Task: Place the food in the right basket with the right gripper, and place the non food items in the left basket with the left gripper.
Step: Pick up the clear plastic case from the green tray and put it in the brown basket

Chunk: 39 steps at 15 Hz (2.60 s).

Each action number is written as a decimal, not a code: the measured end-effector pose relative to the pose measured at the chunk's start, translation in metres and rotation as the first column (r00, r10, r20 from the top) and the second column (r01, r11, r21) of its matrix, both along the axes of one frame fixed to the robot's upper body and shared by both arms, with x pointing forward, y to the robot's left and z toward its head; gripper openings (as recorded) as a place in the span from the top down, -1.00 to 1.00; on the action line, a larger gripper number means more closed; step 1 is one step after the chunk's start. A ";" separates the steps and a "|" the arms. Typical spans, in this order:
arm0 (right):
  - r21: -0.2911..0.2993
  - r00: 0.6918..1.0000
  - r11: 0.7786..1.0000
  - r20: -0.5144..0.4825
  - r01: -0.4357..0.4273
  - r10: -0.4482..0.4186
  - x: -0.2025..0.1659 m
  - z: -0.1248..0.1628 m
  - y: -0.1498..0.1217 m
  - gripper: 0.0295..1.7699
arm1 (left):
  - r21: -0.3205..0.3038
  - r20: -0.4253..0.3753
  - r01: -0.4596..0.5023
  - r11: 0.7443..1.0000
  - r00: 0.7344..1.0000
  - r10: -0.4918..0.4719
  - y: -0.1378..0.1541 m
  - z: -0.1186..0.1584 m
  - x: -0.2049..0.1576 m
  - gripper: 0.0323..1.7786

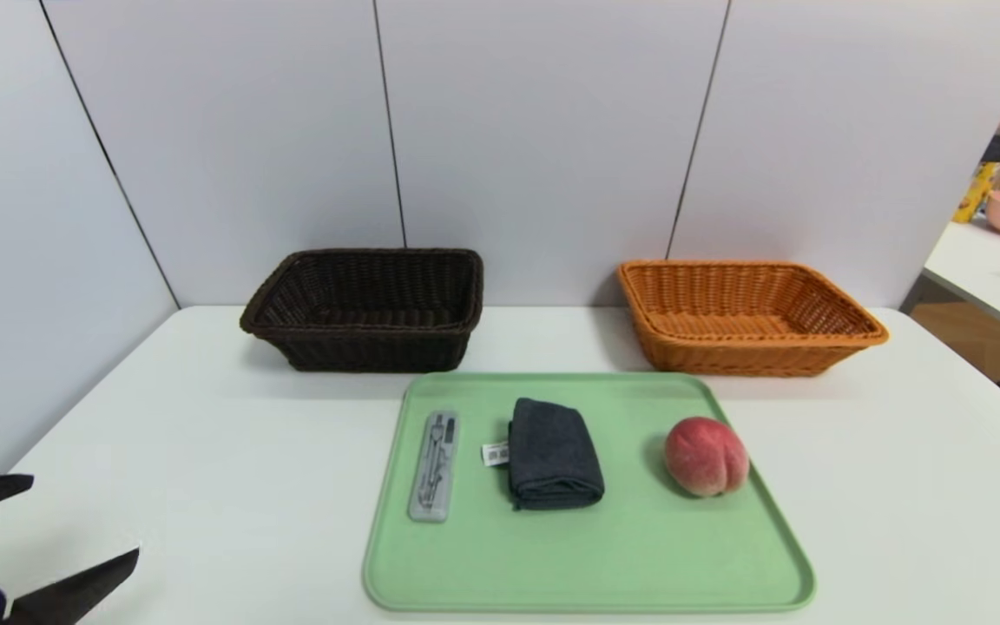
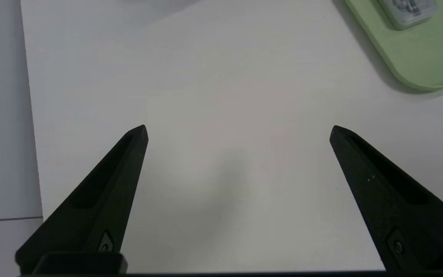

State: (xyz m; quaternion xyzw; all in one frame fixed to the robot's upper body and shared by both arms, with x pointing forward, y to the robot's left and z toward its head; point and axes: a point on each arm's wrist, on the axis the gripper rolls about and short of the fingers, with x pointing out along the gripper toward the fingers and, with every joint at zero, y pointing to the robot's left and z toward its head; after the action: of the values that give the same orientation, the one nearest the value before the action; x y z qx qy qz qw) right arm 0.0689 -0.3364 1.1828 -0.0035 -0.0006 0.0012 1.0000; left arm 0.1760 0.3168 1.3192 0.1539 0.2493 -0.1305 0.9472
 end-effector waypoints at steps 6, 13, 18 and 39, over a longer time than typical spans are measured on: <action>0.000 1.000 1.000 0.000 0.000 0.000 0.000 0.000 0.000 -0.92 | 0.014 -0.199 0.065 0.998 0.978 -0.061 -0.029 0.047 0.077 -0.90; 0.000 1.000 1.000 0.000 0.000 0.000 0.000 0.000 0.000 -0.92 | -0.163 -0.460 -0.093 0.982 0.888 0.008 -0.083 0.034 0.109 -0.90; 0.000 1.000 1.000 0.000 0.000 0.000 0.000 0.000 0.000 -0.92 | -0.095 -0.471 -0.274 0.957 0.860 0.200 -0.106 0.019 0.126 -0.90; -0.001 1.000 1.000 0.000 0.000 0.000 0.000 0.000 0.000 -0.92 | -0.042 -0.494 -0.264 0.964 0.844 0.210 -0.222 -0.028 0.165 -0.90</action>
State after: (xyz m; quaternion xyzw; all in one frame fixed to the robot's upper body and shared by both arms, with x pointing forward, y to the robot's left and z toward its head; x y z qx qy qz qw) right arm 0.0689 -0.3364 1.1828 -0.0038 -0.0006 0.0014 1.0000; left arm 0.3408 0.0952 1.2913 0.0328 0.4883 -0.0601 0.8700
